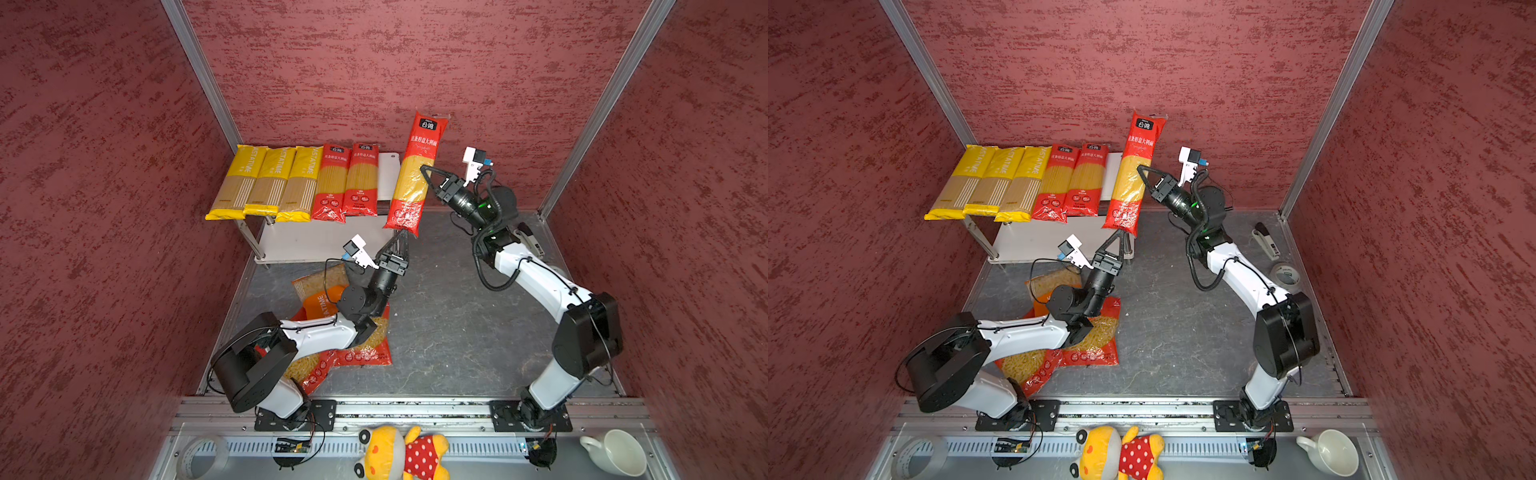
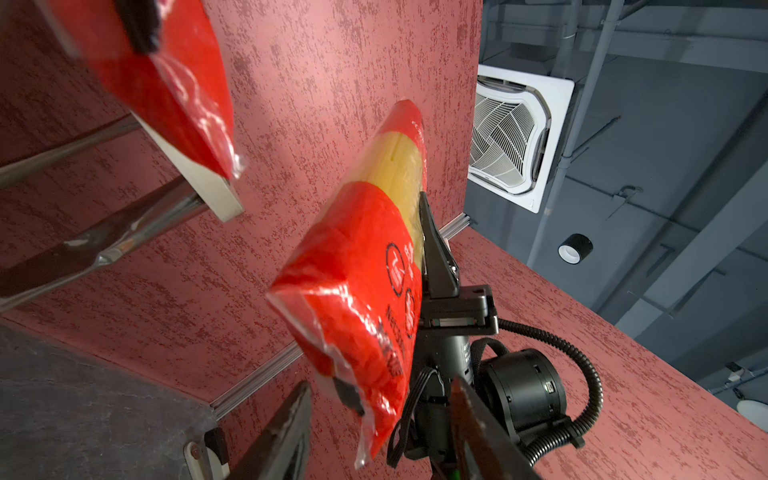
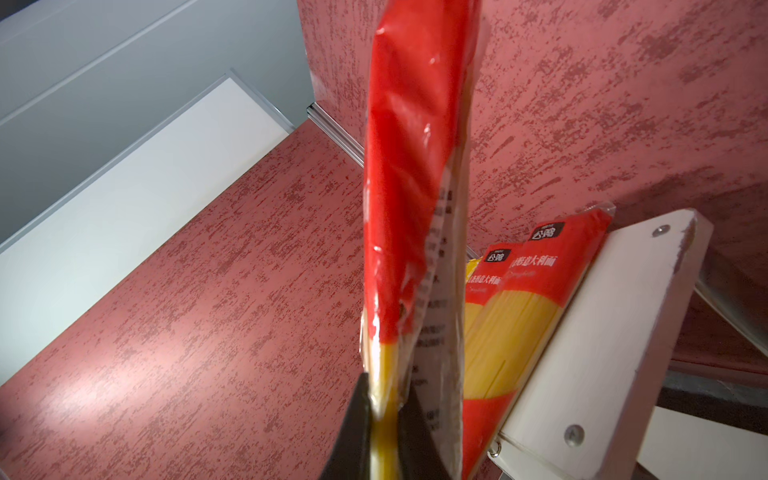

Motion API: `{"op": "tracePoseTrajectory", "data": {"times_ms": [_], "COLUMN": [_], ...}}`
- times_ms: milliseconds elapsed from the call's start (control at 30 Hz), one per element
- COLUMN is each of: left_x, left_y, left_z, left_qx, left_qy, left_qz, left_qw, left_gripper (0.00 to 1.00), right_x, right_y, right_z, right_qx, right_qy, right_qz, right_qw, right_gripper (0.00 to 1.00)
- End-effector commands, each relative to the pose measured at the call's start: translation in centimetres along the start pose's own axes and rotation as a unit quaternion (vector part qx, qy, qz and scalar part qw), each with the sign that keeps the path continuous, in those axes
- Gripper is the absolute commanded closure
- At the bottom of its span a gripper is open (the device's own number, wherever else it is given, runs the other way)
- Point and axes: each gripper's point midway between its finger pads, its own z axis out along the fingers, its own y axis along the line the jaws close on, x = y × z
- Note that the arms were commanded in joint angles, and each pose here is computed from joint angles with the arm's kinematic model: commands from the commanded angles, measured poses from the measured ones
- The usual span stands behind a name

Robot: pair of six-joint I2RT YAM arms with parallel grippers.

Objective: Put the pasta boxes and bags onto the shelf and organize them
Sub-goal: 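Raise the upright red pack onto the top shelf with the right gripper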

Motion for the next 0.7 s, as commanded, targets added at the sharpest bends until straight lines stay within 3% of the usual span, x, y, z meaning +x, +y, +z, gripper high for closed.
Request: {"op": "tracePoseTrajectory", "data": {"times_ms": [0,233,400,667], "left_x": [-0.8,-0.1,1.0,1.1], "left_y": [-0.2,0.4,0.4,0.1], "left_z": [0.4,-0.8,-2.3,-4.1], "left_qx": [0.002,-0.012,-0.024,-0.044], "left_qy": [-0.02,-0.009,0.009,0.029], "left_qz": [-0.003,0.0,0.011,0.047], "left_qw": [1.0,1.0,1.0,0.997], "left_gripper": [0.4,0.36,0.36,0.36], "right_x": [-1.9,-1.1,-0.9,-1.3], "right_y": [2.9,-3.5,-7.2,-10.8], "right_z": [1.9,5.8,7.9,8.4], "right_qx": [-0.025,0.084,0.119,0.139], "right_qy": [-0.003,0.07,0.107,0.093], "right_qz": [0.014,0.034,0.058,0.085], "right_qw": [1.0,0.993,0.985,0.982], "right_gripper": [1.0,1.0,1.0,1.0]}}
